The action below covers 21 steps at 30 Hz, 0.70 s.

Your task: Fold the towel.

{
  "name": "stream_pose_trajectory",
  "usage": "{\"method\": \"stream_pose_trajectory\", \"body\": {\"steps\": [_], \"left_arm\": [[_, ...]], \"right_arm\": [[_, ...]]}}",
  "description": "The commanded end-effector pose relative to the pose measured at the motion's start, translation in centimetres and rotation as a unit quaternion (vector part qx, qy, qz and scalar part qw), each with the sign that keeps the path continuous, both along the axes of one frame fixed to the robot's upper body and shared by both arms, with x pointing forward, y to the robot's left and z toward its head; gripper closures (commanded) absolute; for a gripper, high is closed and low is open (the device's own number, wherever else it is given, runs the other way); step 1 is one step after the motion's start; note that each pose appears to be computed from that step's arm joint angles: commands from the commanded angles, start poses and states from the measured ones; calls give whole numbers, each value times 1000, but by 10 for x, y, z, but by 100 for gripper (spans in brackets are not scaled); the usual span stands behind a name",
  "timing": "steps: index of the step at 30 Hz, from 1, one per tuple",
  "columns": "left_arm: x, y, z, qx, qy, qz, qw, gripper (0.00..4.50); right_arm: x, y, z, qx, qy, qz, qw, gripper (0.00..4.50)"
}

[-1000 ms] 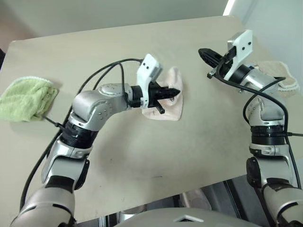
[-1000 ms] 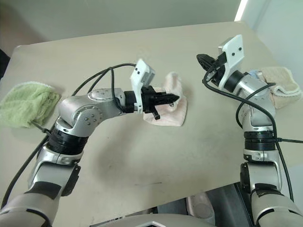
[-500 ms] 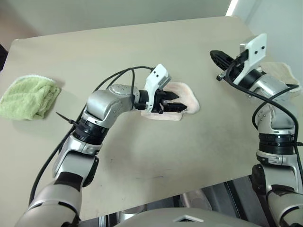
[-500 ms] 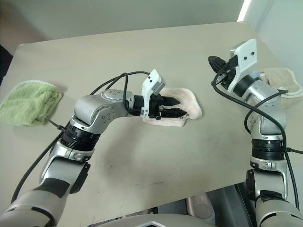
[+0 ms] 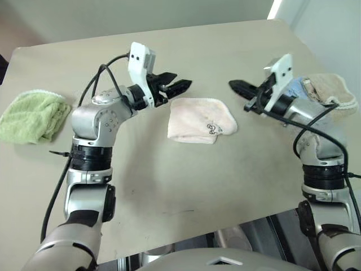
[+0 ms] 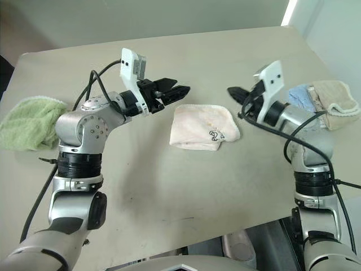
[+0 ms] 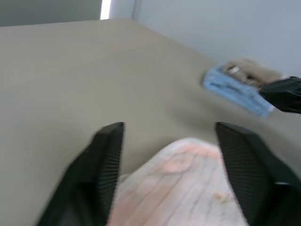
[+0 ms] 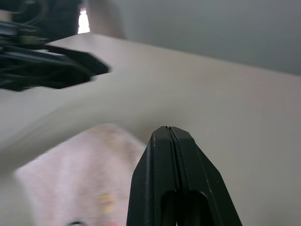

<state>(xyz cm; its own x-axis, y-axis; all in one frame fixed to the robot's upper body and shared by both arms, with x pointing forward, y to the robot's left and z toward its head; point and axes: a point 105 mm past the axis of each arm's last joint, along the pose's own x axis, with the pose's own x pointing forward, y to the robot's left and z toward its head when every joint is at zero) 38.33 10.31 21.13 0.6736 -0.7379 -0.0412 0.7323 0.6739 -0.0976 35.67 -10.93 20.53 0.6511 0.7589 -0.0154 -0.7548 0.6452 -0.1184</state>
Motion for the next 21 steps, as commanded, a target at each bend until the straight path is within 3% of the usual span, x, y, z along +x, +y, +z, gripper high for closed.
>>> {"method": "stream_pose_trajectory", "body": {"steps": [1,6,10,16,21], "left_arm": [[-8,-8,-7,32,-24,-26,999,274],[-23,-15,-36,43,14,-67,997,448],[-33,-23,-56,45,47,-100,993,448],[-35,-22,-104,118,92,-93,984,448],[-36,-16,-126,161,106,-86,978,448]], "right_arm": [[-8,15,5,14,-3,31,999,450],[-8,30,-17,25,39,43,998,450],[-9,39,-41,15,70,50,996,450],[-5,38,-121,-44,181,13,982,450],[-2,30,-138,-42,202,-9,978,450]]}}
